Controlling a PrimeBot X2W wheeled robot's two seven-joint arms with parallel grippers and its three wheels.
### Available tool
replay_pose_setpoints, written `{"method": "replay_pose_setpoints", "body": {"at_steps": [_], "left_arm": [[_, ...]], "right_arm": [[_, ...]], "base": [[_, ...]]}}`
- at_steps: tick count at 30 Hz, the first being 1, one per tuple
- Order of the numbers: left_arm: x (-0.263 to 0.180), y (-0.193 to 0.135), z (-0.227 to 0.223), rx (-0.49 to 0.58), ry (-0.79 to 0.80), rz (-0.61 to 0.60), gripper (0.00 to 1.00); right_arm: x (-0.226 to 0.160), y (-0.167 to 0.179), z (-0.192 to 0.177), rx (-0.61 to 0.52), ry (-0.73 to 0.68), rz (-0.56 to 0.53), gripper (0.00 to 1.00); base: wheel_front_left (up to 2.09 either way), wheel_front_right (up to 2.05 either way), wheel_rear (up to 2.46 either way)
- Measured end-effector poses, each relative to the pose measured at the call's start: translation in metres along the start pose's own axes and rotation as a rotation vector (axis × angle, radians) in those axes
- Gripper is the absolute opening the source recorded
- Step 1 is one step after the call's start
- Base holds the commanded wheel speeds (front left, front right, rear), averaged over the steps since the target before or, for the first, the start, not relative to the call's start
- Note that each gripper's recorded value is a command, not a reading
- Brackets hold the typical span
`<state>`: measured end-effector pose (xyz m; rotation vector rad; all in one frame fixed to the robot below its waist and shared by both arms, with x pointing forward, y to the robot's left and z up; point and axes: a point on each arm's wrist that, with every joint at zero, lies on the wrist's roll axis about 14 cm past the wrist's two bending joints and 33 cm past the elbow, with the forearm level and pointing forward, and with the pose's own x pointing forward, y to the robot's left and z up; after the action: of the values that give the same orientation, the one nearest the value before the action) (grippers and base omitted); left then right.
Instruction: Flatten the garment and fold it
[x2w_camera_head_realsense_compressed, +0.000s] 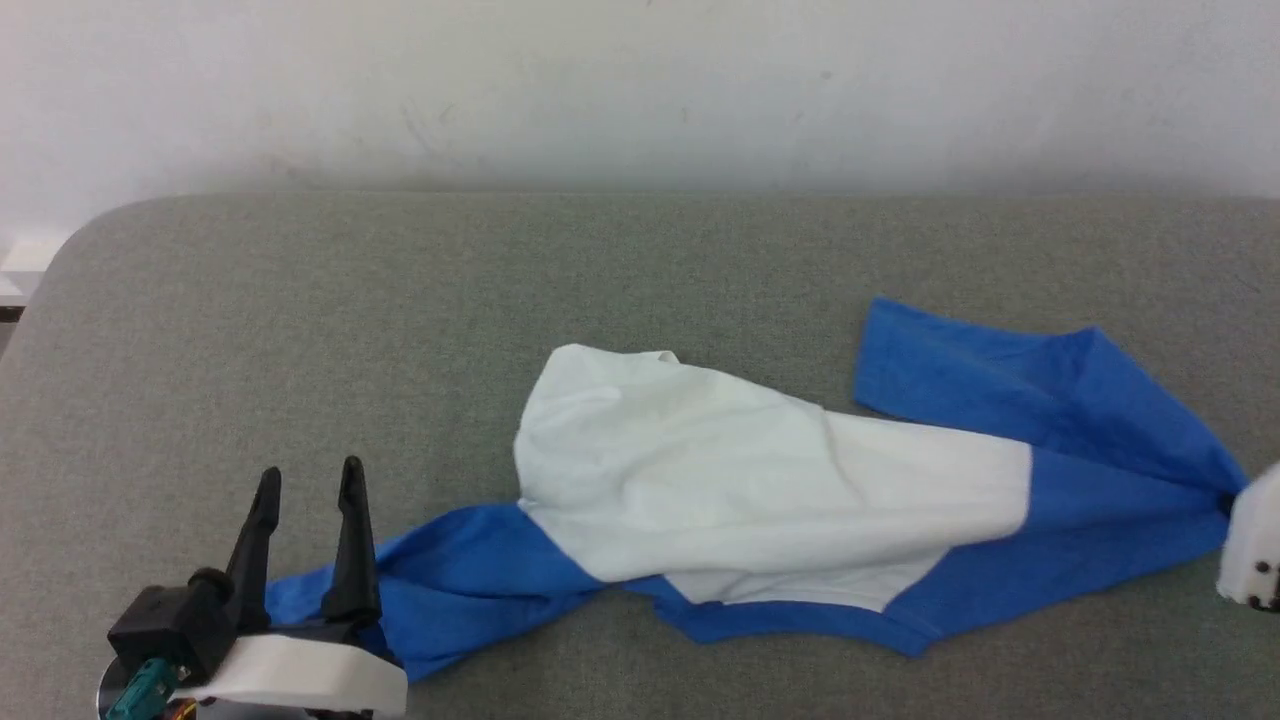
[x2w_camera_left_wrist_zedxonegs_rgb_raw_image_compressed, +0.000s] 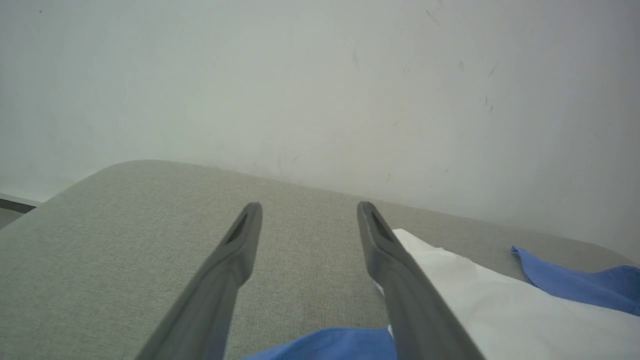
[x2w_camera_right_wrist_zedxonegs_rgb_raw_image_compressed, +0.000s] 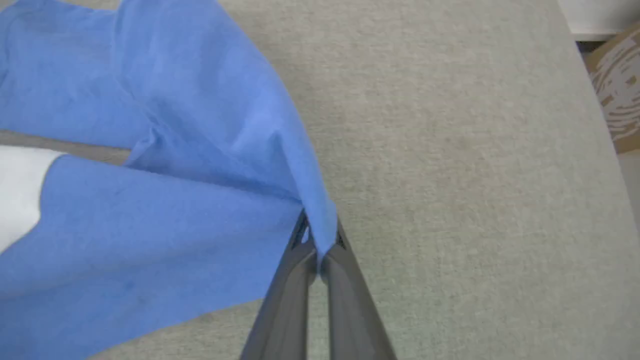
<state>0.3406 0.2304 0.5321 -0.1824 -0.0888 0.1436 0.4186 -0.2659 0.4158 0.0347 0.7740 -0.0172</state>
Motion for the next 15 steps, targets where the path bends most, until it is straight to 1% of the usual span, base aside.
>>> {"method": "replay_pose_setpoints", "body": {"at_steps": [2, 4, 5, 7, 10, 12, 15], "left_arm": [[0.001, -0.002, -0.004, -0.003, 0.012, -0.003, 1.0], [0.002, -0.002, -0.007, -0.003, 0.021, -0.006, 1.0], [0.003, -0.002, -0.008, -0.003, 0.022, -0.006, 1.0], [0.003, -0.003, -0.01, -0.003, 0.027, -0.007, 1.0], [0.003, -0.003, -0.012, -0.004, 0.031, -0.006, 1.0], [0.003, -0.002, -0.011, -0.006, 0.028, -0.003, 1.0], [0.001, -0.002, -0.007, -0.009, 0.015, -0.002, 1.0]], "right_arm": [[-0.004, -0.025, -0.013, 0.054, 0.011, -0.059, 0.0], [-0.007, -0.043, -0.024, 0.099, 0.01, -0.104, 0.0], [-0.009, -0.049, -0.028, 0.113, 0.003, -0.123, 0.32], [-0.009, -0.048, -0.036, 0.13, -0.011, -0.13, 1.0], [-0.011, -0.034, -0.026, 0.183, -0.128, -0.103, 1.0], [-0.02, -0.032, -0.006, 0.211, -0.25, -0.099, 1.0], [-0.042, -0.04, 0.029, 0.225, -0.43, -0.12, 1.0]], "base": [[0.0, 0.0, 0.0], [0.0, 0.0, 0.0], [0.0, 0.0, 0.0], [0.0, 0.0, 0.0], [0.0, 0.0, 0.0], [0.0, 0.0, 0.0], [0.0, 0.0, 0.0]]}}
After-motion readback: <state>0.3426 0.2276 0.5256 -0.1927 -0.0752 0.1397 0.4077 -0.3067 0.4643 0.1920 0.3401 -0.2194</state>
